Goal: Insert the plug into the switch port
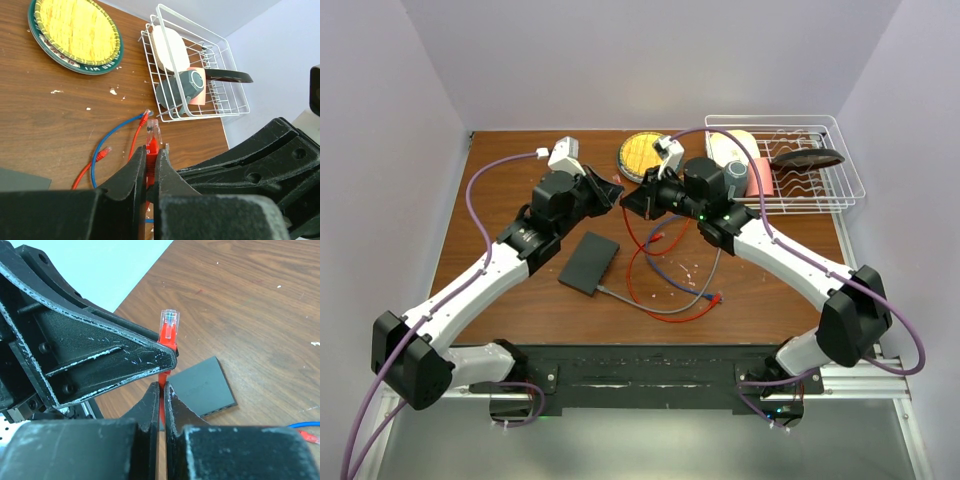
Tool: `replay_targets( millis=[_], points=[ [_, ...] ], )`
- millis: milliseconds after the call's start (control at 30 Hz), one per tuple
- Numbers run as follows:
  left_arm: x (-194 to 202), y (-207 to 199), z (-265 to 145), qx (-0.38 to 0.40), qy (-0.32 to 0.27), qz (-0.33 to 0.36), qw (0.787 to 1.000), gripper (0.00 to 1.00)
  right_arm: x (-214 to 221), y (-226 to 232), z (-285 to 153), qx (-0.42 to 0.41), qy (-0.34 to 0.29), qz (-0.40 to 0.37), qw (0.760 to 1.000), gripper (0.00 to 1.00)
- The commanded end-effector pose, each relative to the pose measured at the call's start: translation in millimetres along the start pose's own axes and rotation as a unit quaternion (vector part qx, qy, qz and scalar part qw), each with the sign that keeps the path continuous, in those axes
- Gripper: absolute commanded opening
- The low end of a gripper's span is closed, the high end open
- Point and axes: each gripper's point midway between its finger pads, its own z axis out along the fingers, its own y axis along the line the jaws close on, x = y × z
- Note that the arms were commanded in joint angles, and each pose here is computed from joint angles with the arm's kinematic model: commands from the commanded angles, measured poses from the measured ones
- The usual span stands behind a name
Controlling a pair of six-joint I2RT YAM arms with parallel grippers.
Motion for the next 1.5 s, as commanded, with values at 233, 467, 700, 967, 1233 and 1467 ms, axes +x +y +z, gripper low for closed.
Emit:
replay_targets(
  millis=[233,467,700,967,1233,1467],
  points=[
    [-20.0,-19.7,-4.9,0.028,-0.028,0.013,0.999,0.46,-11.4,-5.9,-8.8,0.017,-0.014,-0.044,0.999,0.0],
    [-30.4,-10.2,-4.3,-0.005,-0.034,0.022,0.999,0.8,-6.3,-0.7,-24.0,0.009,-0.009,-0.066,0.998,0.0],
    [-32.4,-10.8,0.7,0.004,-0.032,0.022,0.999,0.6,-5.9,4.3,-32.2,0.001,-0.006,-0.077,0.997,0.0],
    [-19.1,-18.6,10.7,0.03,-0.003,0.022,0.999,0.61,-4.2,4.1,-31.1,-0.002,-0.001,-0.08,0.997,0.0],
    [-21.9,-13.8,15.5,0.019,-0.014,0.023,0.999,0.28,10.9,5.6,-27.4,-0.021,0.03,-0.085,0.996,0.0],
    [-15.7,-8.8,19.7,0.012,-0.006,0.015,1.0,0.0,21.7,-0.7,-24.4,-0.015,0.051,-0.083,0.995,0.05]
  ],
)
